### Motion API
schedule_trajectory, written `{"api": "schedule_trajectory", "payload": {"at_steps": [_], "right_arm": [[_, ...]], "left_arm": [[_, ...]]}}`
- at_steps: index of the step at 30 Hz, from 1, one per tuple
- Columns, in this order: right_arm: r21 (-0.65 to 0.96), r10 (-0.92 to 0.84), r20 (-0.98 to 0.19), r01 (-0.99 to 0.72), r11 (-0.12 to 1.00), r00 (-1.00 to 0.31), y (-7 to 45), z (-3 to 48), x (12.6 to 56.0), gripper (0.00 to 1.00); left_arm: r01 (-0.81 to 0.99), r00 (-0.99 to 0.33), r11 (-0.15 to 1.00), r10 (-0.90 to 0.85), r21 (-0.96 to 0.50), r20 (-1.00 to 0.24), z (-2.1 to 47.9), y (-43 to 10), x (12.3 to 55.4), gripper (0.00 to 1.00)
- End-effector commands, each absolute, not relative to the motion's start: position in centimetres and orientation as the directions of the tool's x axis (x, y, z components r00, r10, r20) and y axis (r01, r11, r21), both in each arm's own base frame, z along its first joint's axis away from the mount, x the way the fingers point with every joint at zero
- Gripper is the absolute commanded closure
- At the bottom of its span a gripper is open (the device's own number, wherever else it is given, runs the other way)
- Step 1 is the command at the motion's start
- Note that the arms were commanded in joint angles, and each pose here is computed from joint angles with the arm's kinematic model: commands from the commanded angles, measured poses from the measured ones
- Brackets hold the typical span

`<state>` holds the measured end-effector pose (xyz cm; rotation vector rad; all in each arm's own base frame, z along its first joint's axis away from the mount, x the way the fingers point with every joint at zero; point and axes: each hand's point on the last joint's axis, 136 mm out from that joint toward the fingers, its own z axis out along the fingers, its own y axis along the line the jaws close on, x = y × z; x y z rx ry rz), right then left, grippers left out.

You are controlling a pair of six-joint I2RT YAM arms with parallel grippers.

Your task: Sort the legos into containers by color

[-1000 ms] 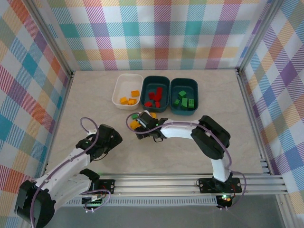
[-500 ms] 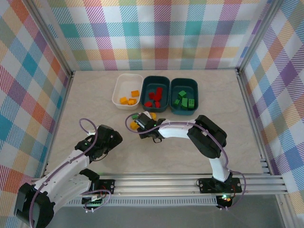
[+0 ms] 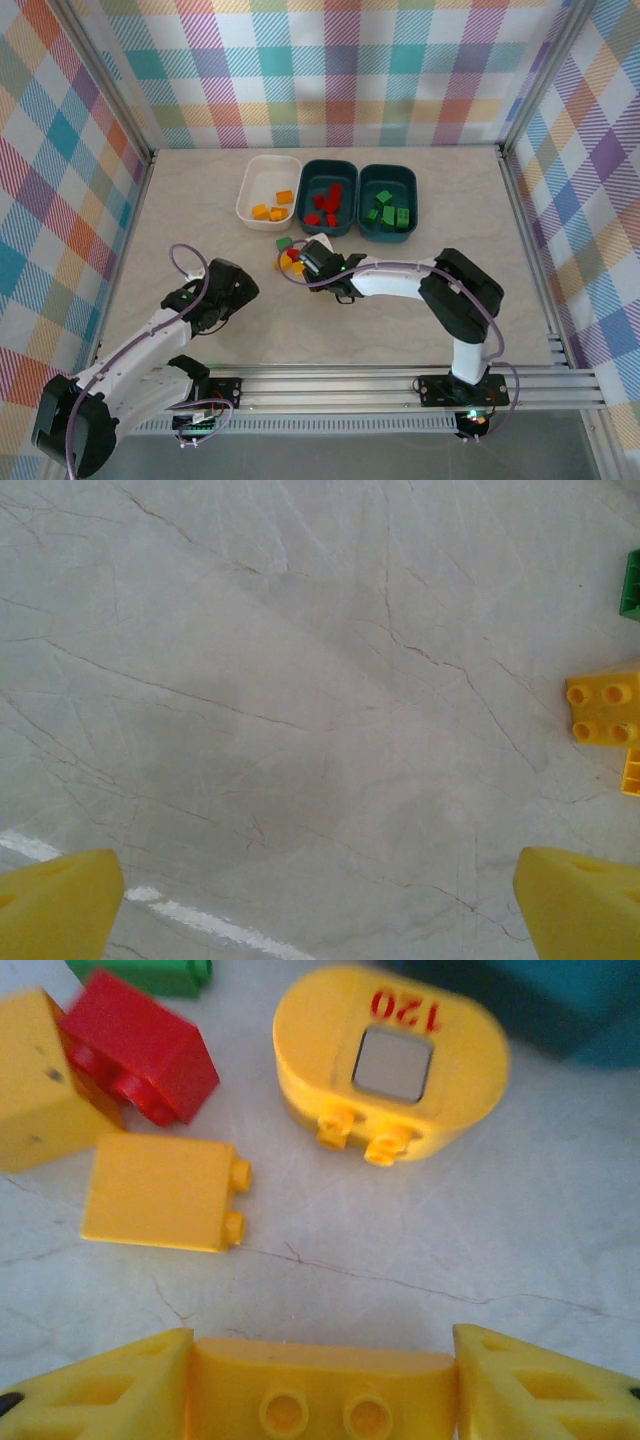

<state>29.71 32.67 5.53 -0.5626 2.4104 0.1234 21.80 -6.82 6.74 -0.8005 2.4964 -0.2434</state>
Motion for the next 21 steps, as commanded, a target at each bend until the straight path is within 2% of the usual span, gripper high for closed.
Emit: {"api": "schedule_trajectory", "payload": {"at_steps": [1, 6, 13, 16, 21], "right_arm": [[-0.047, -0.328, -0.696, -0.415, 0.909, -0.639, 32.3, 9.6, 30.6, 0.40], [-0.034, -0.231, -0.756, -0.316, 0.948, -0.612, 28.3, 13.3, 34.5, 0.40], [0.025, -0.028, -0.744, -0.070, 0.997, -0.667, 19.2, 13.5, 41.4, 0.38], [0.039, 0.003, -0.750, -0.040, 0.998, -0.661, 18.0, 13.7, 42.7, 0.39], [0.071, 0.016, -0.756, -0.058, 0.996, -0.655, 18.6, 14.7, 43.2, 0.39]], "left_arm": [[-0.470, -0.706, 0.805, -0.589, -0.362, -0.394, 7.4, -8.1, 22.8, 0.00], [-0.402, -0.754, 0.783, -0.577, -0.474, -0.313, 6.7, -12.1, 24.2, 0.00], [-0.242, -0.860, 0.851, -0.410, -0.466, -0.302, 6.6, -18.0, 24.4, 0.00], [-0.220, -0.878, 0.868, -0.375, -0.445, -0.297, 6.2, -18.7, 24.3, 0.00], [-0.264, -0.853, 0.883, -0.401, -0.388, -0.333, 6.1, -16.6, 23.9, 0.00]]}}
